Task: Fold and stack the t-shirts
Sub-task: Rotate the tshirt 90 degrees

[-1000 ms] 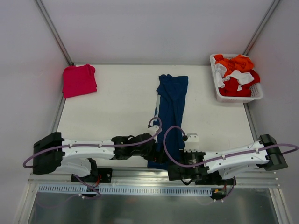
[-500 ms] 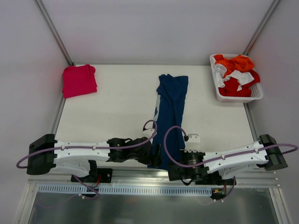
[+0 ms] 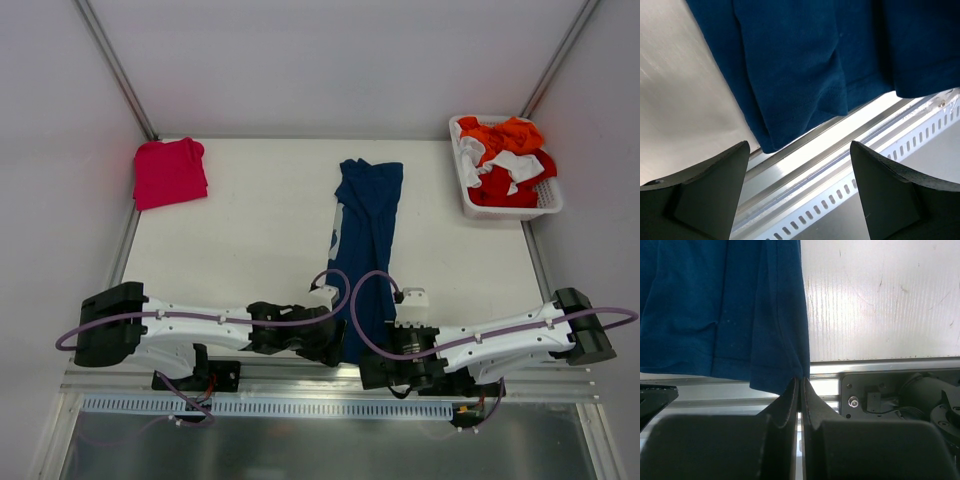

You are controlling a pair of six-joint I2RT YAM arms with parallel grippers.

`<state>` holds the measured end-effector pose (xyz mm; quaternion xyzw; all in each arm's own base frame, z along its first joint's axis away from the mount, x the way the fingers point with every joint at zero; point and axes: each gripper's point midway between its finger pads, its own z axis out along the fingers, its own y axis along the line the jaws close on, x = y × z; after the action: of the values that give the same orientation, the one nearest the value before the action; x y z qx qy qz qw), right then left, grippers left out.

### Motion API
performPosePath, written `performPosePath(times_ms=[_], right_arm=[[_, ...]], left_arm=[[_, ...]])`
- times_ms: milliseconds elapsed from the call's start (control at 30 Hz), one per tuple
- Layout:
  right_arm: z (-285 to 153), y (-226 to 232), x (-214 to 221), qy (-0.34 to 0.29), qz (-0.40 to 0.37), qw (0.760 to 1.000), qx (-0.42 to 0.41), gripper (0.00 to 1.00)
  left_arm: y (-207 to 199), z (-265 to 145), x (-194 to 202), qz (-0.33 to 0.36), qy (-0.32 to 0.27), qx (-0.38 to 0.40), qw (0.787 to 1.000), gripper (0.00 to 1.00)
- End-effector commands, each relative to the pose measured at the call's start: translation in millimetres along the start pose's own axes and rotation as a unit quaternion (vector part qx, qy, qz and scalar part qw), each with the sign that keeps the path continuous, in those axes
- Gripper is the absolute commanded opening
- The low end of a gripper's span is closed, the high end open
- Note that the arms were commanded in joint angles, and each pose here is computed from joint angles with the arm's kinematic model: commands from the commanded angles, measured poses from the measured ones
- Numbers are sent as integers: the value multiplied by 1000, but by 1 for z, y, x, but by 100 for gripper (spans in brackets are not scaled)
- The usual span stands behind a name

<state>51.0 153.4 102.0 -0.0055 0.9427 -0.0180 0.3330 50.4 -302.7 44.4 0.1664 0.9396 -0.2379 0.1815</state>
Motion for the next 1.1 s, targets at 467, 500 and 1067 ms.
performPosePath(times_ms=[467, 500, 1067], right_arm=[[-3, -39, -10, -16, -46, 997, 67, 1], [-3, -39, -10, -16, -46, 997, 67, 1], [-4, -39, -10, -17, -47, 997, 66, 0]], left_arm=[[-31, -6, -23, -4, -38, 38, 999, 78], [-30, -4, -22, -4, -35, 36, 999, 78], [-29, -2, -18, -5, -33, 45, 998, 75]])
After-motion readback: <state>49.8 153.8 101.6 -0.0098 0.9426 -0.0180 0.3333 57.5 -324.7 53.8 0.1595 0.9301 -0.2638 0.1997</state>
